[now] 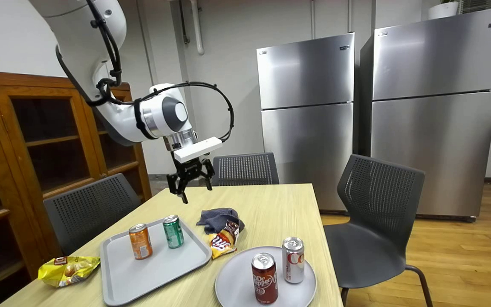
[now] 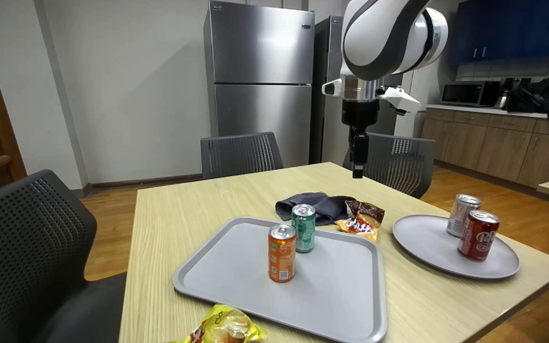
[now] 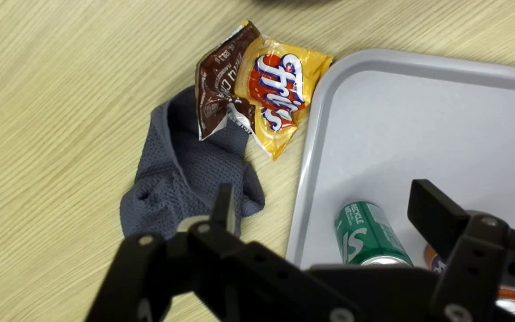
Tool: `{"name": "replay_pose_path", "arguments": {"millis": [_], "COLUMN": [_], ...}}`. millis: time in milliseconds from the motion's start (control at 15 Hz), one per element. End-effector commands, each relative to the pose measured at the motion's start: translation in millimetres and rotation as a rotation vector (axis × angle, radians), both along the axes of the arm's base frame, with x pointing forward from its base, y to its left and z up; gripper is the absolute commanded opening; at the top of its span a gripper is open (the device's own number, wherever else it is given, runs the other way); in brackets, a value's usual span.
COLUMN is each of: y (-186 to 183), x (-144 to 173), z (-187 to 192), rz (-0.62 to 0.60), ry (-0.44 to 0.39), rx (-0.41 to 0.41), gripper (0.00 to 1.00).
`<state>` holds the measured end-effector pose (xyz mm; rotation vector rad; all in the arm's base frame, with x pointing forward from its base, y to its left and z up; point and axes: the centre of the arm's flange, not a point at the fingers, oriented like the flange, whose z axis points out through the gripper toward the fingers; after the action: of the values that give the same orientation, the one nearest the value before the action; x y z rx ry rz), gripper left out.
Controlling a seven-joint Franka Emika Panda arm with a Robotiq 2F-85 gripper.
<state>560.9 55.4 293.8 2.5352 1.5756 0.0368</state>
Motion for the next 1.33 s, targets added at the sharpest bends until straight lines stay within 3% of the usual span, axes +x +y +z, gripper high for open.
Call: {"name": "replay_pose_path", "arguments": {"millis": [0,467,1267], "y": [-9.2,-37.0,-122.5], "x": [-13.2,-40.4,-99.6], "z": [13.2,25.6,23.4], "rz": [-0.107,-0.302,-0.603], "ry": [-0.012,-0.023,-0.033], "rx": [0.002,0.024,0.0], "gripper": [1.0,1.0,1.0]}}
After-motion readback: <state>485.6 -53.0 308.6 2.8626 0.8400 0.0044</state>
